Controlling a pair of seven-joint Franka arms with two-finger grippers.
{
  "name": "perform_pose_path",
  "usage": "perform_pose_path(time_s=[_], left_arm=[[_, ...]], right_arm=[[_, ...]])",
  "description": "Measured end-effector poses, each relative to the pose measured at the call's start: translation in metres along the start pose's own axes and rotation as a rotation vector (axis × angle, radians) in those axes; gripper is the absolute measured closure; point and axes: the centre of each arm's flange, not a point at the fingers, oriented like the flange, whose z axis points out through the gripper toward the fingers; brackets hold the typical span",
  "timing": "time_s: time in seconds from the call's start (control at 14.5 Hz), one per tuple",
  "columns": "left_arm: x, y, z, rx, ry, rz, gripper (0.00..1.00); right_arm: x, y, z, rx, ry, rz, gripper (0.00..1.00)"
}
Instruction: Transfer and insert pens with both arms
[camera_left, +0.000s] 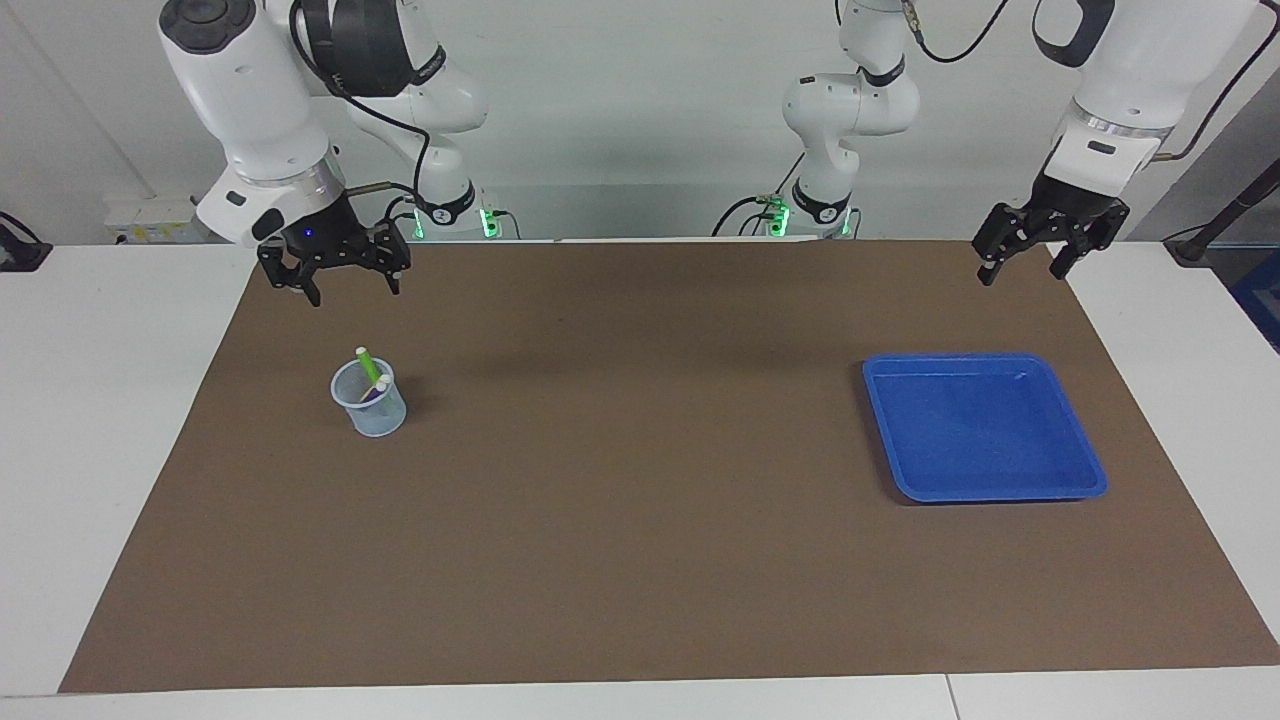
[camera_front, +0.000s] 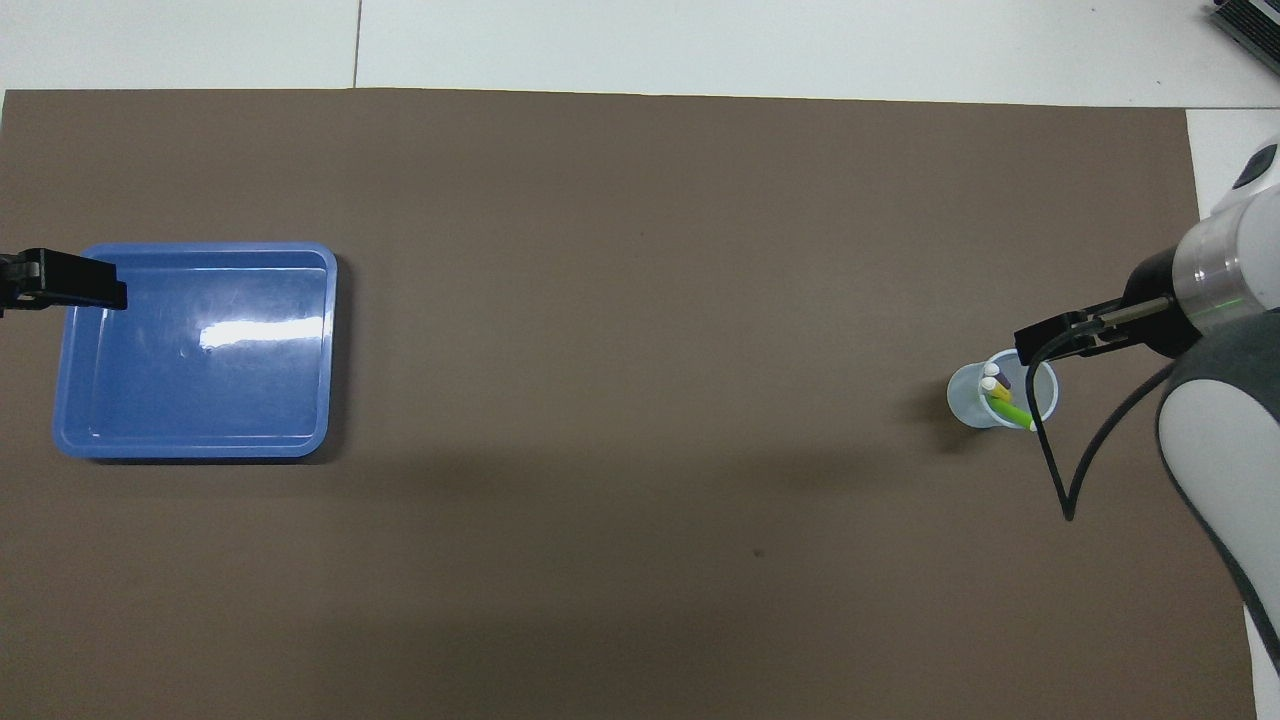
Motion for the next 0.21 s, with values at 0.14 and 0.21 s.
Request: perform_pose_path(time_s=[0.14, 0.21], left_arm=[[0.0002, -0.0019, 0.0003, 0.001, 0.000, -0.003, 0.00], [0.0003, -0.0023, 0.0003, 0.001, 0.000, -0.004, 0.00]], right_arm=[[0.0000, -0.0002, 0.0000, 0.000, 0.000, 0.000, 0.00], [0.0000, -0.0002, 0.0000, 0.000, 0.000, 0.000, 0.00]])
